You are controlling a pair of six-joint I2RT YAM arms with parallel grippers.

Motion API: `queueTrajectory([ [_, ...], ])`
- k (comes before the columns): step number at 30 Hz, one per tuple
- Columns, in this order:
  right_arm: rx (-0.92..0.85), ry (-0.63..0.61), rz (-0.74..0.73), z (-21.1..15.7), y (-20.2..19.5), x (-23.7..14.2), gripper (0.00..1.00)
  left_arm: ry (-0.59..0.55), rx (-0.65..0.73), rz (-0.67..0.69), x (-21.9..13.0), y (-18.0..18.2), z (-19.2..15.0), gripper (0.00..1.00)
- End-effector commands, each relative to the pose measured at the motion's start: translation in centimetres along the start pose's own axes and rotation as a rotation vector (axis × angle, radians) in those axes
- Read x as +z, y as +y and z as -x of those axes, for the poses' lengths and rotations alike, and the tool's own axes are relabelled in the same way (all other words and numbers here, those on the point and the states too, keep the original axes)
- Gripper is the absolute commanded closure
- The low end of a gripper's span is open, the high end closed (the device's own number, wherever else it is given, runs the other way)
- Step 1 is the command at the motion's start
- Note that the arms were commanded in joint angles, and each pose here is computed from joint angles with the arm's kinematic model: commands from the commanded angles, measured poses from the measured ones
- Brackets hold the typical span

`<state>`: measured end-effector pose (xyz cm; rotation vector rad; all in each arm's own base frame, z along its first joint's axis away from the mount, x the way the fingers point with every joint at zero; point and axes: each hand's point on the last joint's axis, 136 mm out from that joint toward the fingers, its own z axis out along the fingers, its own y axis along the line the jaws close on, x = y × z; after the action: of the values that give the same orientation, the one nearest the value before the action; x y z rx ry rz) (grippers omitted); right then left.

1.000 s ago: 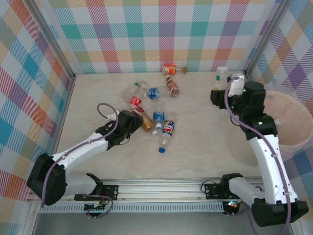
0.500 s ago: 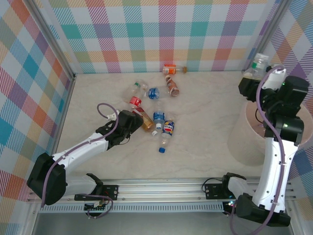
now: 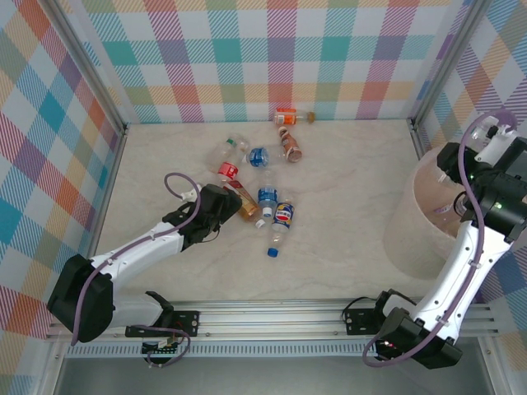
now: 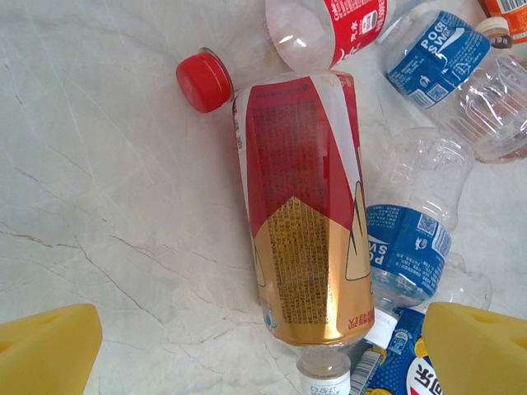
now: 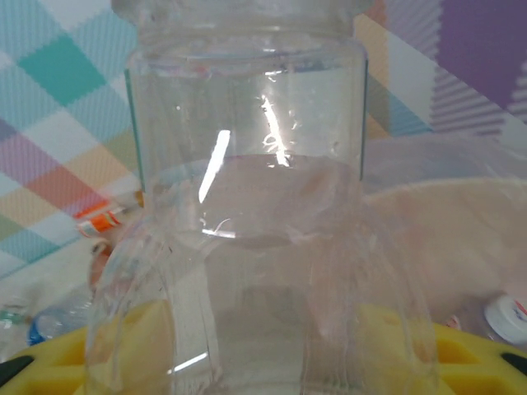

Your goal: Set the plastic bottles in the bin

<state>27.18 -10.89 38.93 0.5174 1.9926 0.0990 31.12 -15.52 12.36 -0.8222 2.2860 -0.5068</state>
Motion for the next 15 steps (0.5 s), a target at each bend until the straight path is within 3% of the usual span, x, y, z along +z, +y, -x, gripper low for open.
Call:
queueTrajectory([
  [1, -0.002, 0.057, -0.115, -2.1, -2.2, -0.3, 0.59, -0.042, -0.004, -0.009, -0.7, -0.4, 1.5, 0.00],
  [8, 0.048, 0.139, -0.111, -5.2, -3.2, 2.0, 0.54, 0.000, 0.008, -0.012, 0.0, -1.1, 0.9, 0.00],
  [12, 0.093, 0.140, 0.019, -5.3, -1.3, 3.0, 0.35, 0.016, -0.009, -0.006, 0.5, -0.8, 0.4, 0.00],
  [15, 0.106, 0.143, 0.065, -5.0, -0.6, 3.2, 0.26, 0.023, -0.015, -0.002, 0.6, -0.5, 0.1, 0.00],
])
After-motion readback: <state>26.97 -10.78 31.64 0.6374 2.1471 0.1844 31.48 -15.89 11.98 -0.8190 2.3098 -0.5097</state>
